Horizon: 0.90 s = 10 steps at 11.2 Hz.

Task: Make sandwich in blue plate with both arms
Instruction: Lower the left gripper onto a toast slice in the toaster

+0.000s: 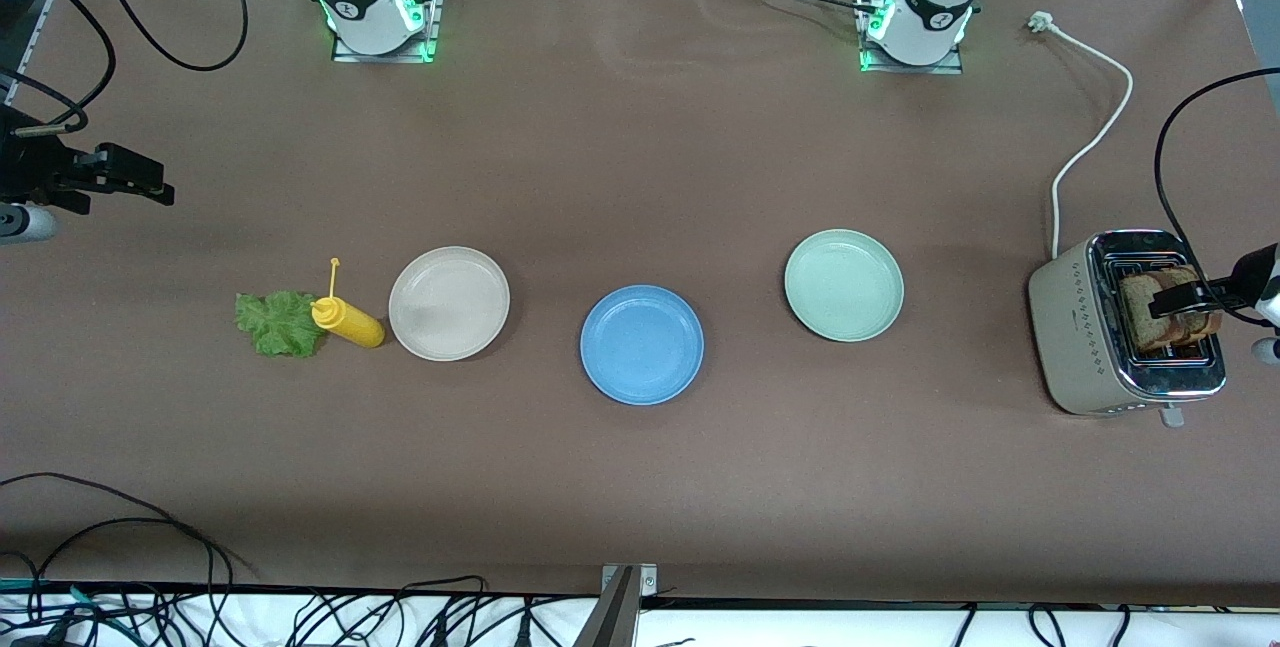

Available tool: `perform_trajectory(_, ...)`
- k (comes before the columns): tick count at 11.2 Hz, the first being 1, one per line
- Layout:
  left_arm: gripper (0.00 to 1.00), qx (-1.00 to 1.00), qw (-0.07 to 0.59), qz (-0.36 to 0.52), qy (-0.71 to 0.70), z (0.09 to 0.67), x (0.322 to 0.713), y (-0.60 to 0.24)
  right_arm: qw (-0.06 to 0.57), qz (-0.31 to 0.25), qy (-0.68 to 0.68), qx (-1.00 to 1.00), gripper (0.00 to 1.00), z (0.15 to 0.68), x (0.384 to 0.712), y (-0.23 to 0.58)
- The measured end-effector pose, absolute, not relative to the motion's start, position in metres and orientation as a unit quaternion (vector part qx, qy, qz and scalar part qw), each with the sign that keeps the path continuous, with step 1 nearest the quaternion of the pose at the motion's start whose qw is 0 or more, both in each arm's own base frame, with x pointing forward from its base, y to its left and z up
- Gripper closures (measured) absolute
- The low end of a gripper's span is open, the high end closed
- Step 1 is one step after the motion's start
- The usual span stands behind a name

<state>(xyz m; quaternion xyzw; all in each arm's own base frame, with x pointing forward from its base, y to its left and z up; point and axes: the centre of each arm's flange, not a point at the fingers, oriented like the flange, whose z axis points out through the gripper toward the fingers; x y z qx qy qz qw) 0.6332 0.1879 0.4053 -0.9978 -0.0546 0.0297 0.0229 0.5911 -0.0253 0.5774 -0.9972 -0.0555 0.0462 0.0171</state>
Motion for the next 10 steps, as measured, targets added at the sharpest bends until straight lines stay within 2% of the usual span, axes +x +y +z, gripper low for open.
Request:
perform_trajectory(5, 0.08, -0.998, 0.021, 0.045, -0.047, 0.385, 0.638, 0.179, 0.017, 0.047, -0.056, -0.997, 0.0, 0.577, 0.591, -0.025)
perform_trajectory(6, 0.14, -0.998, 0.021, 0.048, -0.047, 0.381, 0.638, 0.179, 0.017, 0.047, -0.056, -0.997, 0.0, 0.577, 0.591, -0.025)
perform_trajectory(7, 0.15, -0.997, 0.021, 0.051, -0.047, 0.378, 0.638, 0.179, 0.017, 0.047, -0.057, -0.997, 0.0, 0.577, 0.591, -0.025)
perform_trajectory(8, 0.23, -0.997, 0.021, 0.052, -0.047, 0.376, 0.638, 0.179, 0.017, 0.047, -0.057, -0.997, 0.0, 0.577, 0.591, -0.025)
perform_trajectory(10, 0.33, -0.997, 0.021, 0.056, -0.048, 0.372, 0.638, 0.181, 0.021, 0.046, -0.057, -0.997, 0.0, 0.577, 0.591, -0.024)
